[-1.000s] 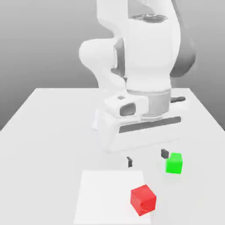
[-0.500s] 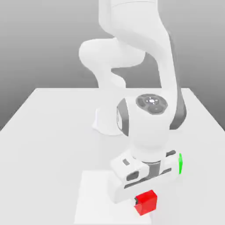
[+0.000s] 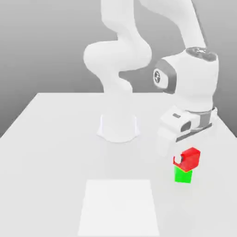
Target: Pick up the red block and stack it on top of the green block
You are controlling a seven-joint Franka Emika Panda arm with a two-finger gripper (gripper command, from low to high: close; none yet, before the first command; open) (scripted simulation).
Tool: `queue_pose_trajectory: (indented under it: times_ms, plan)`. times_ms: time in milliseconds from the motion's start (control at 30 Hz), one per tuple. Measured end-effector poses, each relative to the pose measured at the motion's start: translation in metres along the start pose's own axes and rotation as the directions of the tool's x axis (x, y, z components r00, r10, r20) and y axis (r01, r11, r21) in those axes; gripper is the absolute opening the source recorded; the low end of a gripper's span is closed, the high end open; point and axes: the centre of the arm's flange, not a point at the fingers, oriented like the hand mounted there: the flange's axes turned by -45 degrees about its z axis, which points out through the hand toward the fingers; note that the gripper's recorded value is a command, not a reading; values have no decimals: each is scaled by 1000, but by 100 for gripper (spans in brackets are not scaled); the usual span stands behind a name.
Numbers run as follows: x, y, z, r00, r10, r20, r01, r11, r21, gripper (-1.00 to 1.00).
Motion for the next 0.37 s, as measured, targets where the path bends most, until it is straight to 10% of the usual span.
queue_pose_trajectory:
  times_ms: [267, 300, 367]
  plan:
    - [-13, -16, 58, 1000, -11, 0, 11, 1000, -10, -100]
    - [-14, -16, 63, 1000, -13, 0, 13, 1000, -10, 100]
    - [-14, -17, 63, 1000, -15, 0, 15, 1000, -10, 100]
